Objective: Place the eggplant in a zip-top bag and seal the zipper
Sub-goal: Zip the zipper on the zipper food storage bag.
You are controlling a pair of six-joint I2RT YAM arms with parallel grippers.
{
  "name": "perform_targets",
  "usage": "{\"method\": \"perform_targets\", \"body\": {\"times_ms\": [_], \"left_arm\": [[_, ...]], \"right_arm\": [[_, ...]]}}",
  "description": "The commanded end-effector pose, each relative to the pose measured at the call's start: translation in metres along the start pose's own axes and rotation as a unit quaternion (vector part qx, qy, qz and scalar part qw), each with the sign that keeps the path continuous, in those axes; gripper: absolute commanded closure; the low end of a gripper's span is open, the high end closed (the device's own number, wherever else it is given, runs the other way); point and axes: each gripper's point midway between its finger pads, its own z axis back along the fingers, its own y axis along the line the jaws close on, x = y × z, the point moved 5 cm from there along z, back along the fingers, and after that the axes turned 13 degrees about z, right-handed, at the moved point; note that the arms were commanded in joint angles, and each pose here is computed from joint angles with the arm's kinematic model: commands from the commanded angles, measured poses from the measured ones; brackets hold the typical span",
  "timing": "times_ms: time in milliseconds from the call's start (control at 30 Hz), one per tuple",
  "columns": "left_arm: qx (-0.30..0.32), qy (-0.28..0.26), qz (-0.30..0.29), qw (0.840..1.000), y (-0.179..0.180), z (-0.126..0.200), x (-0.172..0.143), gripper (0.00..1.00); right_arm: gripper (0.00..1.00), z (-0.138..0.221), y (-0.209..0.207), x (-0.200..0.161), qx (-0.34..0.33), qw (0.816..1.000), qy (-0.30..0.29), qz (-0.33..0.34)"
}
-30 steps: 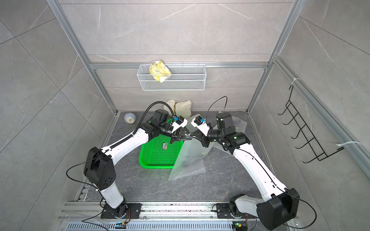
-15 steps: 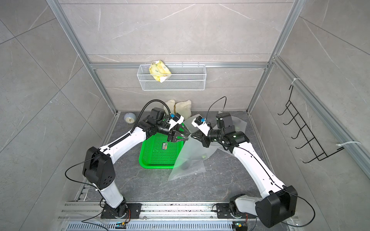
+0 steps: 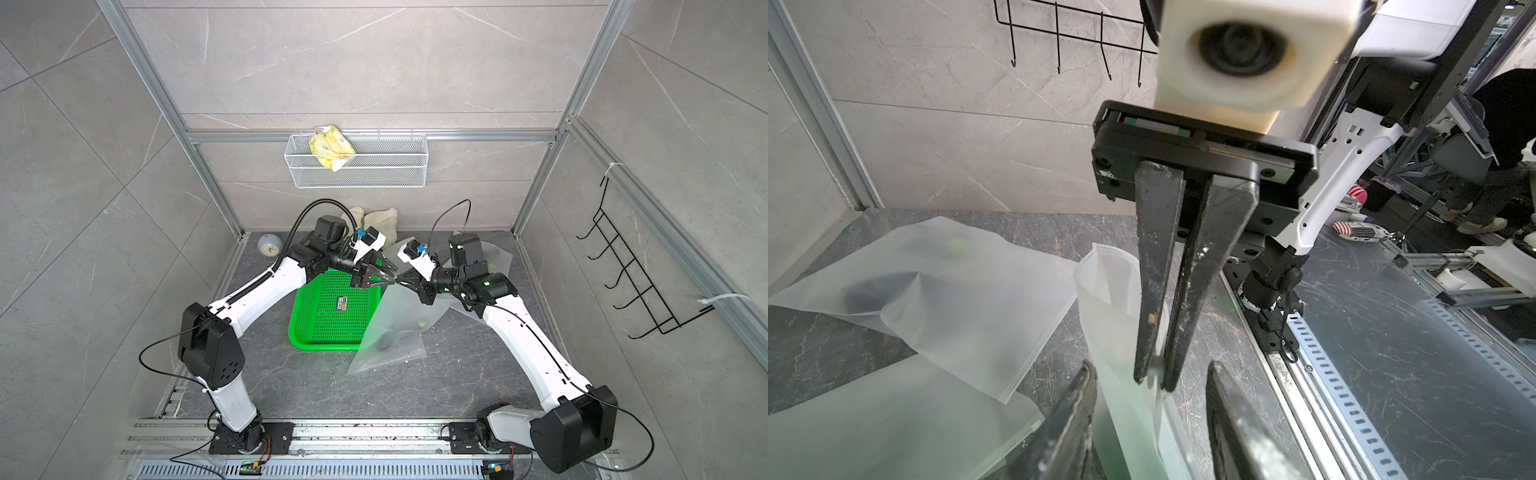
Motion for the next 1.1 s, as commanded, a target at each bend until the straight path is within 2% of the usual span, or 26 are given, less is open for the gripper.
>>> {"method": "perform_targets", "body": {"times_ms": [0, 200, 533, 600, 667, 700, 1067], "left_arm": [[-0.016, -0.003, -0.005, 1.000, -0.006, 0.000, 0.011, 0.59], [-0.017, -0.002, -0.006, 1.000, -0.005, -0.001, 0.013, 0.69], [-0.024, -0.004, -0.014, 1.000, -0.002, -0.005, 0.018, 0.78], [-0.026, -0.004, -0.013, 1.000, -0.001, -0.005, 0.019, 0.85], [-0.029, -0.002, -0.011, 0.999, -0.002, -0.006, 0.019, 0.98], [-0.030, -0.001, -0.013, 0.999, -0.002, -0.006, 0.020, 1.00], [-0.025, 0.008, -0.015, 1.000, -0.005, -0.005, 0.017, 1.00]], "right_arm": [[1.00, 0.008, -0.004, 0.022, -0.017, 0.998, -0.031, 0.042], [1.00, 0.010, -0.007, 0.030, -0.013, 0.998, -0.034, 0.051], [1.00, 0.013, -0.003, 0.029, -0.009, 0.998, -0.019, 0.056], [1.00, 0.012, -0.002, 0.026, -0.008, 0.998, -0.017, 0.055], [1.00, 0.012, -0.003, 0.025, -0.008, 0.998, -0.016, 0.054], [1.00, 0.012, -0.003, 0.025, -0.009, 0.998, -0.016, 0.055], [1.00, 0.012, 0.004, 0.020, 0.007, 0.997, -0.009, 0.071]]}}
